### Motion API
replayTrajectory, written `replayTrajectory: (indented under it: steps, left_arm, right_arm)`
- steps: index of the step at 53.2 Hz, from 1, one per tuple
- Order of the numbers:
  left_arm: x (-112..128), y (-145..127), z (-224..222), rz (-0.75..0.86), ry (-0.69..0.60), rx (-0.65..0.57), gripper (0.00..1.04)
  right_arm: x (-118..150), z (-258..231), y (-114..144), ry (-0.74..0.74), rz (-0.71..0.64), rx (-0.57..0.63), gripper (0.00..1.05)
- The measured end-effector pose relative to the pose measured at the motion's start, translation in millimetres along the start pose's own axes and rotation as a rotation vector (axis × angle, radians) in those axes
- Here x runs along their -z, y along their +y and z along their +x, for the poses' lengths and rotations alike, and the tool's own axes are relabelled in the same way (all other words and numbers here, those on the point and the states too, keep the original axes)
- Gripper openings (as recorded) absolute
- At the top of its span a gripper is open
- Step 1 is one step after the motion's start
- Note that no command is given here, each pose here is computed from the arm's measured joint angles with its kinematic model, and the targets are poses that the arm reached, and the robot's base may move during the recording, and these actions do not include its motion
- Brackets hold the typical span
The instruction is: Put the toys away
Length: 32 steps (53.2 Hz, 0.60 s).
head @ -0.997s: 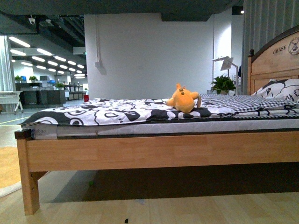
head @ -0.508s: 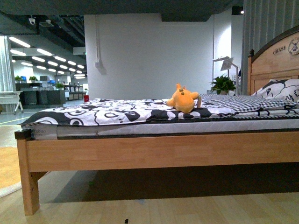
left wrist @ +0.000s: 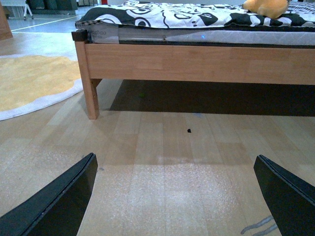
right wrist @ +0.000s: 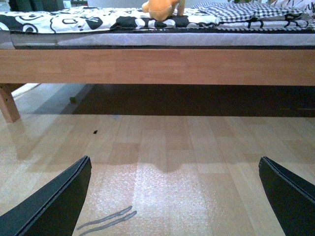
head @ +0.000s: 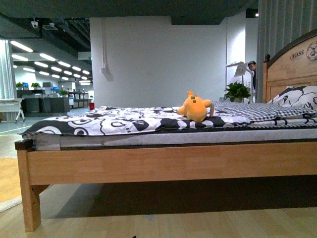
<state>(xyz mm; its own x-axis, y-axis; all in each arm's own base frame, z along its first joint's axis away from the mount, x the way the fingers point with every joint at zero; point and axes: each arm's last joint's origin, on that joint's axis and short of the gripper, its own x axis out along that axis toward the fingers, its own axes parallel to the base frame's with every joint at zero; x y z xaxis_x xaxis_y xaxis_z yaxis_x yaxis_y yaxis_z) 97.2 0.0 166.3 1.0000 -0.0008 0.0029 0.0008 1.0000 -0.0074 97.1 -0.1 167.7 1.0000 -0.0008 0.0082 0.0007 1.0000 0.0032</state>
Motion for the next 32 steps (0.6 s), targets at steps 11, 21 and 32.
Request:
replayTrajectory:
  steps: [11,21,32]
  left_arm:
    - [0.0,0.0,0.0,0.000,0.000,-0.002,0.99]
    - [0.1,0.0,0.0,0.000,0.000,-0.001,0.99]
    - [0.1,0.0,0.0,0.000,0.000,-0.001,0.99]
  right_arm:
    - [0.0,0.0,0.0,0.000,0.000,0.000,1.04]
    - [0.0,0.0,0.0,0.000,0.000,0.000,1.04]
    - [0.0,0.0,0.0,0.000,0.000,0.000,1.04]
